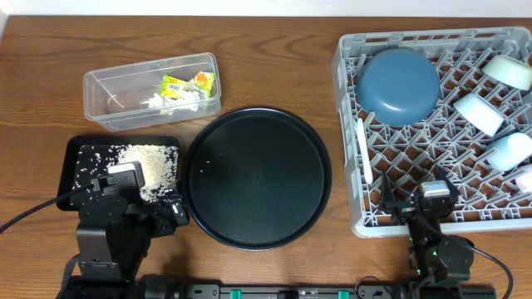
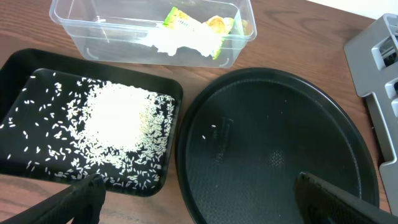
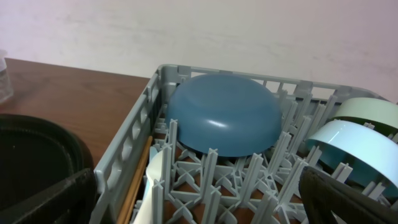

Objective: Sort waste into correct bins and load items into the dishwasher rack

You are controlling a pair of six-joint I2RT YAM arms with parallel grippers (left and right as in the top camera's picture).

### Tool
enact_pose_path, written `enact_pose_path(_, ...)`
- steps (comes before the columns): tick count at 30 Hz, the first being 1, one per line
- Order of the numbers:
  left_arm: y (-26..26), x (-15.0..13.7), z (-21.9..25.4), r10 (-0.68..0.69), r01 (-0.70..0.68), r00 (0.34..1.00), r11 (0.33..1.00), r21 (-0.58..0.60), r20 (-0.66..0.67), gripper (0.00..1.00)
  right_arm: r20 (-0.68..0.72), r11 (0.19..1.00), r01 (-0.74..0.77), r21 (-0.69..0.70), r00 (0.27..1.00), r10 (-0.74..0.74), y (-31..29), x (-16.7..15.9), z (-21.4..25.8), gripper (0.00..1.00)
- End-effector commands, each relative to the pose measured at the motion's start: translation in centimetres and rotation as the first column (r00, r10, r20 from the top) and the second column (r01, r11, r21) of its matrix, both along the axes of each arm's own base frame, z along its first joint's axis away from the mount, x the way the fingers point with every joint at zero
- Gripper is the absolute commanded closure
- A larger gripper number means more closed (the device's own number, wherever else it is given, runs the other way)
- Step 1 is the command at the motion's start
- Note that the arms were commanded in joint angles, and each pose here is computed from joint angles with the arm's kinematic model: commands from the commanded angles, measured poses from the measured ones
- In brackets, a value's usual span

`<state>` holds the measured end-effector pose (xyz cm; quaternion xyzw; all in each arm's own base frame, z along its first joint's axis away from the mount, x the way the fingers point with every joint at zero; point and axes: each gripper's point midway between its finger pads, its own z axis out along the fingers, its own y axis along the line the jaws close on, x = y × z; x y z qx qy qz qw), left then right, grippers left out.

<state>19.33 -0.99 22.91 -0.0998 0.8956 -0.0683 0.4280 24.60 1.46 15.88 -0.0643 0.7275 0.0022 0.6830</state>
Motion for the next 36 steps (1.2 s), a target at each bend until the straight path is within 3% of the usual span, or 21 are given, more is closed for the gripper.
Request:
enact_pose_path(1, 0.2, 0.0, 0.2, 0.012, -0.012, 1.000, 1.000, 0.000, 0.008, 0.02, 0.005, 1.000, -0.021, -0.012, 1.000, 0.021, 0.4, -0.1, 0.1, 0.01)
enact_pose_path(12, 1.1, -0.9, 0.0, 0.035, -0.036, 0.999, 0.998, 0.052, 0.015, 0.02, 0.005, 1.000, -0.021, -0.012, 1.000, 0.021, 0.4, -0.1, 0.1, 0.01)
enact_pose_path(20, 2.0, 0.4, -1.1, 0.049, -0.071, 0.973, 0.993, 0.093, 0.223, 0.02, 0.005, 1.000, -0.021, -0.012, 1.000, 0.021, 0.4, -0.1, 0.1, 0.01)
enact_pose_path(24, 2.3, 2.2, -1.9, 0.057, -0.098, 0.920, 0.991, 0.088, 0.388, 0.02, 0.005, 1.000, -0.021, -0.012, 1.000, 0.021, 0.4, -0.1, 0.1, 0.01)
enact_pose_path(32, 2.9, 4.6, -1.1, 0.065, -0.148, 0.705, 0.987, 0.057, 0.706, 0.03, 0.005, 1.000, -0.021, -0.012, 1.000, 0.021, 0.4, -0.1, 0.1, 0.01)
enact_pose_path(34, 2.9, 5.0, -1.9, 0.056, -0.152, 0.691, 0.986, 0.069, 0.721, 0.02, 0.005, 1.000, -0.021, -0.012, 1.000, 0.021, 0.4, -0.1, 0.1, 0.01)
enact_pose_path(36, 2.9, 5.2, -4.1, 0.055, -0.143, 0.744, 0.987, 0.078, 0.666, 0.02, 0.005, 1.000, -0.021, -0.012, 1.000, 0.021, 0.4, -0.1, 0.1, 0.01)
